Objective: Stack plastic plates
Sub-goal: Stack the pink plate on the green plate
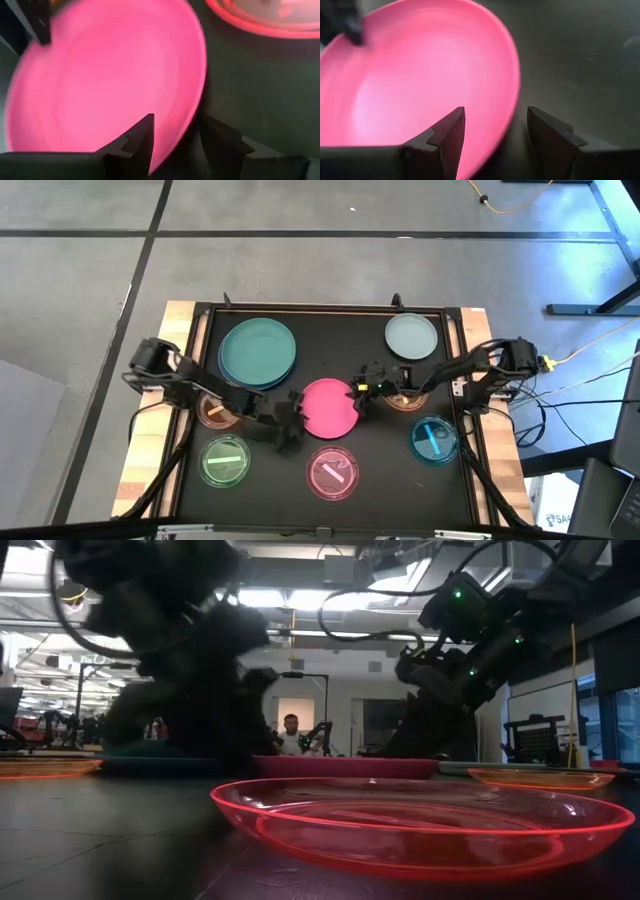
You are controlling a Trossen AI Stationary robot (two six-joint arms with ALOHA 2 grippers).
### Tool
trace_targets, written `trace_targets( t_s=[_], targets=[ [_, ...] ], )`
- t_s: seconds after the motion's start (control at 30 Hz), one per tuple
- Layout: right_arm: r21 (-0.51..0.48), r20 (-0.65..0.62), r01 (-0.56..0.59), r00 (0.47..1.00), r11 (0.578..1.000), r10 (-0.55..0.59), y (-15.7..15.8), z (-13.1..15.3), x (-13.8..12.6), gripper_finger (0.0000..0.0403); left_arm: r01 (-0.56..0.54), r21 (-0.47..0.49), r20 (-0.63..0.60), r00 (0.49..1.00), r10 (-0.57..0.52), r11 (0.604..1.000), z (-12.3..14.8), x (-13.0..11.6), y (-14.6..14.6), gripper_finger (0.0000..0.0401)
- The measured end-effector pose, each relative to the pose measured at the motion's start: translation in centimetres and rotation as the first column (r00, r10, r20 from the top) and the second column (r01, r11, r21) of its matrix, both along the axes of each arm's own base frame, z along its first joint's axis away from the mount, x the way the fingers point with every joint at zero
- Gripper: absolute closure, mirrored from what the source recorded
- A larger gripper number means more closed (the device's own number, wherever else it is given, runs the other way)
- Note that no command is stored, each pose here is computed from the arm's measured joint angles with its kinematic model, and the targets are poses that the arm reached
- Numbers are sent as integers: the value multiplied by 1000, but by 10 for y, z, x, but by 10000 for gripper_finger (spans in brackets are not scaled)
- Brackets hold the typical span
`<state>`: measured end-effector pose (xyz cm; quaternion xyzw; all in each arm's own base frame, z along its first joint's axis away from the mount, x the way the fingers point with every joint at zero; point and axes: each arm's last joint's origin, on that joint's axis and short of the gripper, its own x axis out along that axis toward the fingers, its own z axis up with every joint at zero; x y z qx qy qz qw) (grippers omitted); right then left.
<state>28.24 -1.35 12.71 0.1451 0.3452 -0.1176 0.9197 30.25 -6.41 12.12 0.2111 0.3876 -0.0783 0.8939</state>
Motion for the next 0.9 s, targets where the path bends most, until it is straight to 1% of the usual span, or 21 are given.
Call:
trace_targets(
  t_s=[0.07, 0.1, 0.2, 0.27, 0.37, 0.43, 0.47, 0.53, 0.6, 0.67, 0.73, 0.83, 0.9],
  targets=[
    [0, 11, -22, 1000, 1000, 22, 6, 1, 1, 198, 15, 12, -46, 999, -14, 1000, -3, 9, 0, 251],
    [-1, 17, -30, 999, 1000, 30, 9, 1, 1, 198, 15, 15, -48, 999, -14, 1000, -3, 14, -1, 252],
    [-5, 24, -30, 999, 1000, 30, 18, 2, 2, 198, 31, 24, -78, 997, -29, 999, -2, 23, -3, 271],
    [-20, 20, -21, 1000, 1000, 21, 24, 1, 1, 198, 36, 26, -93, 995, -34, 999, -1, 25, -4, 298],
    [-53, 4, -26, 1000, 998, 26, 33, 1, -1, 198, 56, 32, -100, 994, -52, 998, 1, 26, -8, 350],
    [-71, -11, -32, 999, 997, 31, 39, 3, -4, 198, 70, 43, -80, 995, -66, 997, 5, 26, -11, 380],
    [-82, -18, -35, 999, 996, 33, 42, 6, -7, 198, 63, 41, -66, 996, -60, 997, 8, 26, -12, 388],
    [-106, -33, -39, 999, 994, 36, 49, 11, -13, 198, 14, 35, -41, 999, -12, 999, 16, 24, -14, 387],
    [-132, -21, -42, 999, 990, 40, 57, 21, -19, 198, -40, 34, -39, 998, 41, 999, 23, 19, -14, 383],
    [-164, -13, -46, 999, 985, 45, 64, 30, -26, 198, -91, 29, -16, 996, 91, 995, 38, 13, -14, 383],
    [-190, 25, -35, 999, 981, 41, 70, 39, -30, 198, -144, 30, 4, 990, 144, 989, 54, 4, -13, 387],
    [-211, 55, -26, 998, 977, 39, 75, 47, -35, 198, -243, 56, 4, 970, 243, 968, 73, -12, -6, 393],
    [-220, 52, -34, 998, 975, 46, 75, 47, -35, 198, -317, 78, 30, 949, 315, 945, 86, -22, 0, 393]
  ],
)
